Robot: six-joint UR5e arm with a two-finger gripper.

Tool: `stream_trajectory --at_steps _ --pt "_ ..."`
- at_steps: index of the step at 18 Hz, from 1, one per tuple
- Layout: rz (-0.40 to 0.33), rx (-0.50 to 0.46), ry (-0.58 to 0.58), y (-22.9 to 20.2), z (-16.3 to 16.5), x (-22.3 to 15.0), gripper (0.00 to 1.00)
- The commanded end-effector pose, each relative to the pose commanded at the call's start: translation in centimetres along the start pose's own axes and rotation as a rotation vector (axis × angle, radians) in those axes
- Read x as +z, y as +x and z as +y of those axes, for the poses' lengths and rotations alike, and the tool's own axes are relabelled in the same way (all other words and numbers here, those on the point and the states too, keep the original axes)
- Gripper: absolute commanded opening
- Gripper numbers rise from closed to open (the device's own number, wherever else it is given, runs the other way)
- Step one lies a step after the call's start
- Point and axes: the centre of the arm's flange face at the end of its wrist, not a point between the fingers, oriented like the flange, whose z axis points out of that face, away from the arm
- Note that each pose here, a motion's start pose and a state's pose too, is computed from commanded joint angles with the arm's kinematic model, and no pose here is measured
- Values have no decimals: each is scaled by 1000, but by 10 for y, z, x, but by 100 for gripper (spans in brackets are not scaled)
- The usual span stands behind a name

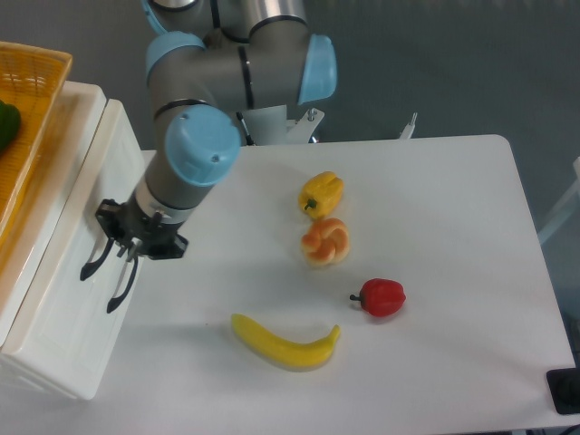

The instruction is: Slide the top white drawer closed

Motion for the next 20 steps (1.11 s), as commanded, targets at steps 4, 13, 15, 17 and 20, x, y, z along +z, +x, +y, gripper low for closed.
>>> stream_trajectory --at_steps 4,13,15,17,20 --pt "-26 -62 25 -41 8 -19 76" --pt "-267 -186 62 -167 37 -57 100" --pt "-378 -209 25 -196 46 -60 100" --pt "-450 -217 30 -223 55 -71 100" --pt "-478 -67 13 -260 70 -93 100"
